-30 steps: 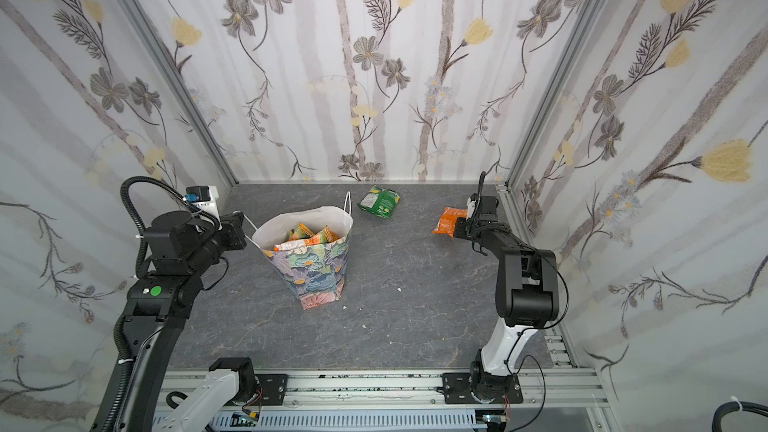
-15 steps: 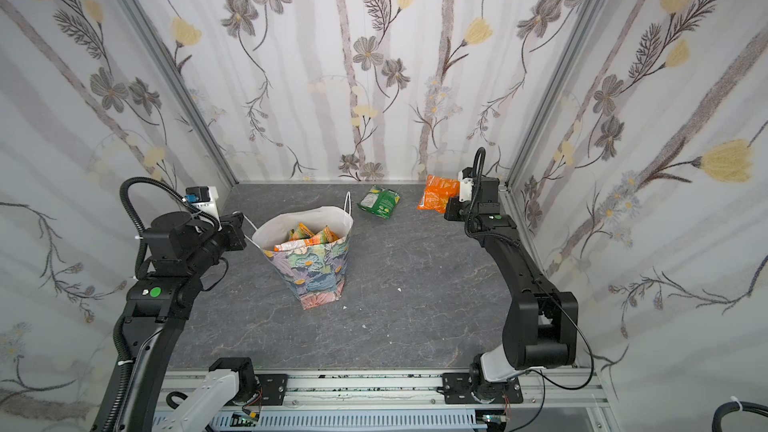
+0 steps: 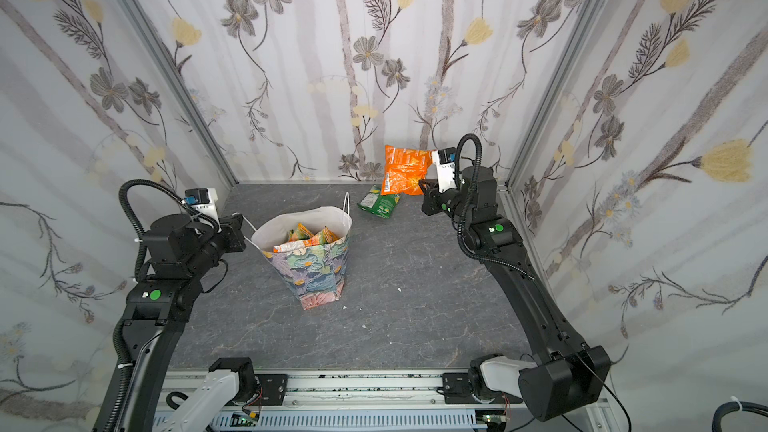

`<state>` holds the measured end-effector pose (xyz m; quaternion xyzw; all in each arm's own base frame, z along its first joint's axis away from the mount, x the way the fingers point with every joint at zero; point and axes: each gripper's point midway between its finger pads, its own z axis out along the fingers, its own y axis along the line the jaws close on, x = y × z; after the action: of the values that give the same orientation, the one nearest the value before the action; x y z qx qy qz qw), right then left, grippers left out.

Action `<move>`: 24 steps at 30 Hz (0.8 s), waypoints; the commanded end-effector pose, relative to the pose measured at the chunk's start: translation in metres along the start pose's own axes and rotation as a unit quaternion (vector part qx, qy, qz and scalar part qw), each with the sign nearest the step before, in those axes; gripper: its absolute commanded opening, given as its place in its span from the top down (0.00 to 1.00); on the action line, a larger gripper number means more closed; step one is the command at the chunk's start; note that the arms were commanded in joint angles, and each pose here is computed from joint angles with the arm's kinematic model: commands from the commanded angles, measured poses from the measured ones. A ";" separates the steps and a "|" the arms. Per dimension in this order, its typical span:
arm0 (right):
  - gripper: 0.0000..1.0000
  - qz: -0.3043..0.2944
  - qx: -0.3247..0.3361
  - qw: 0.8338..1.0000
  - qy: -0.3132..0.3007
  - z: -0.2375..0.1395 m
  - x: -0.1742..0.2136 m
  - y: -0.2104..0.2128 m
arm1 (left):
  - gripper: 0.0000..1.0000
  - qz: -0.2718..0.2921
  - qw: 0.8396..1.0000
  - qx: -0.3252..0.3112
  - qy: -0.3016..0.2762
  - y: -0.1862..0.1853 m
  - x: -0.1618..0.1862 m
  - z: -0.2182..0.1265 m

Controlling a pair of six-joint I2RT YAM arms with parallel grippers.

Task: Place the snacks into the paper bag
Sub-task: 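Lift the orange chip bag with the right gripper and carry it over the paper bag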

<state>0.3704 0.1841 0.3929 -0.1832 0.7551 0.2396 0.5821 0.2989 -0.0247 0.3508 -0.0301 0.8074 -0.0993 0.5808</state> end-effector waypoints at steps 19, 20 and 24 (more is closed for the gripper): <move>1.00 -0.300 -0.004 0.953 -0.046 0.044 -0.021 0.146 | 1.00 0.006 0.999 0.005 -0.043 -0.003 -0.018 -0.005; 1.00 -0.313 0.000 0.949 -0.044 0.048 -0.018 0.151 | 1.00 0.006 0.999 0.004 -0.042 -0.002 -0.018 -0.005; 1.00 -0.354 0.027 0.934 -0.032 0.060 -0.006 0.156 | 1.00 0.006 0.999 0.002 -0.043 -0.002 -0.018 -0.005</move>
<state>0.3217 0.3523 0.3952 -0.4276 0.6448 0.0618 0.6306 0.2969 -0.0248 0.3512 -0.0296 0.8037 -0.0998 0.5858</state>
